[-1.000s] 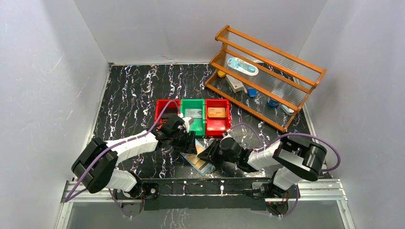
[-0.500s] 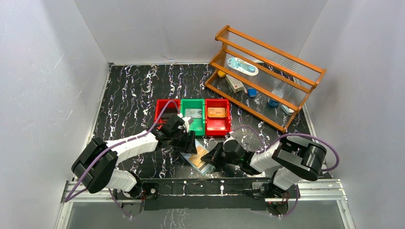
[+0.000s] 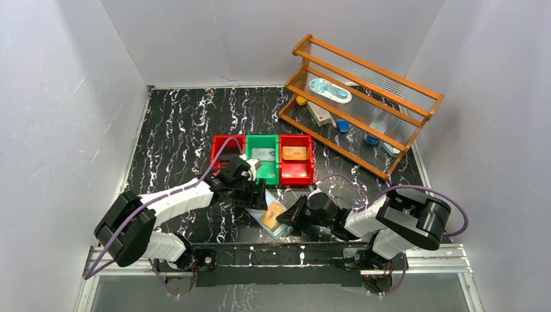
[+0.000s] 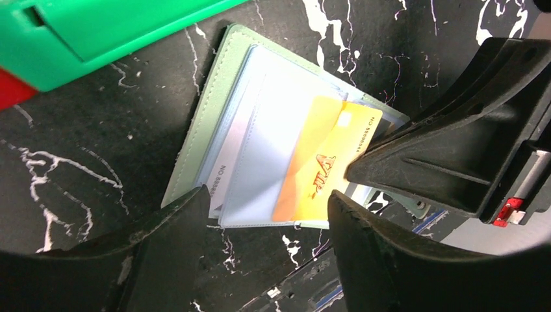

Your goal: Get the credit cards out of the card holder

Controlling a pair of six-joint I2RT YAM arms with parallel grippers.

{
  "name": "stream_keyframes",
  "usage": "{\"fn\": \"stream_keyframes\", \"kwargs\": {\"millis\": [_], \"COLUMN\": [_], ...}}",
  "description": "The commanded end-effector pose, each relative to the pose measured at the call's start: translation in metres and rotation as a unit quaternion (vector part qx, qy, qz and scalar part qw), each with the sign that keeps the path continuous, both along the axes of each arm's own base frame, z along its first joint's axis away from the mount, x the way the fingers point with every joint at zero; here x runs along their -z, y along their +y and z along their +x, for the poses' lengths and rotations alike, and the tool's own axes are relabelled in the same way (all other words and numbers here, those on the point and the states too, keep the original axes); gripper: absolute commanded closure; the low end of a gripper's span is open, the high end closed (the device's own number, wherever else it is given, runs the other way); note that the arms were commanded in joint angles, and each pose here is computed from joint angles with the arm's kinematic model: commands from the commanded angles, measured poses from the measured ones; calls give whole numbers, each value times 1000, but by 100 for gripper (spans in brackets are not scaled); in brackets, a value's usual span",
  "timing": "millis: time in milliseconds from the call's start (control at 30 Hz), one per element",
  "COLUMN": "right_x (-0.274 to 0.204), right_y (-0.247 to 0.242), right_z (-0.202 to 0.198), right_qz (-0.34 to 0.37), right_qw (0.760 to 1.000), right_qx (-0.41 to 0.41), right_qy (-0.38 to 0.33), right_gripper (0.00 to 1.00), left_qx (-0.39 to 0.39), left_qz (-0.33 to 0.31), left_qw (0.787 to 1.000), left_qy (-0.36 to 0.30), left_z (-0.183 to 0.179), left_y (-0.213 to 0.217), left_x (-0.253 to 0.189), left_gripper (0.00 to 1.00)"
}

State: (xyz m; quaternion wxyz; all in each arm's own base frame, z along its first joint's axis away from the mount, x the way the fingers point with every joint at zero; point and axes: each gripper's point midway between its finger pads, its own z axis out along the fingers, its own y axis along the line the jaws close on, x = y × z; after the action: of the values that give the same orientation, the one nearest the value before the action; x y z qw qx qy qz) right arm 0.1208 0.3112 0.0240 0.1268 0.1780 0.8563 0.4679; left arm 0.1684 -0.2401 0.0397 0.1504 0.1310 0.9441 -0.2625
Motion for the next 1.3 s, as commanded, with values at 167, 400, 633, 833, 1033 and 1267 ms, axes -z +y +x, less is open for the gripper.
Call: {"fn": "stream_keyframes", "kwargs": {"millis": [167,400,633,833,1033,1267], "right_x": [28,26,26,23,16,9], "right_y": [-16,-18,-18,-17,-8,2], "right_z": [-6,-5,-5,-4,4,12], "right_qz": [-58,-52,-44,-33,-17,10], "right_qw": [998,998,999,999,1000,1000], "right_qx": [1,8,11,16,21,26], "right_qy": [20,18,21,21,5,-12], "right_gripper": [88,87,84,78,67,69], "left_qx": [31,107,67,53,47,44], "left_qz": [-66,-118,-32,12,26,31], "left_qw": [996,987,996,997,996,996], "left_qy": [-57,8,48,52,65,71], "left_z": [8,-20,-23,-24,-29,-31], "left_y": [-18,-44,-24,-10,-6,-4], "left_x": [-63,-48,7,22,29,31], "left_gripper": [26,28,33,35,38,39]}}
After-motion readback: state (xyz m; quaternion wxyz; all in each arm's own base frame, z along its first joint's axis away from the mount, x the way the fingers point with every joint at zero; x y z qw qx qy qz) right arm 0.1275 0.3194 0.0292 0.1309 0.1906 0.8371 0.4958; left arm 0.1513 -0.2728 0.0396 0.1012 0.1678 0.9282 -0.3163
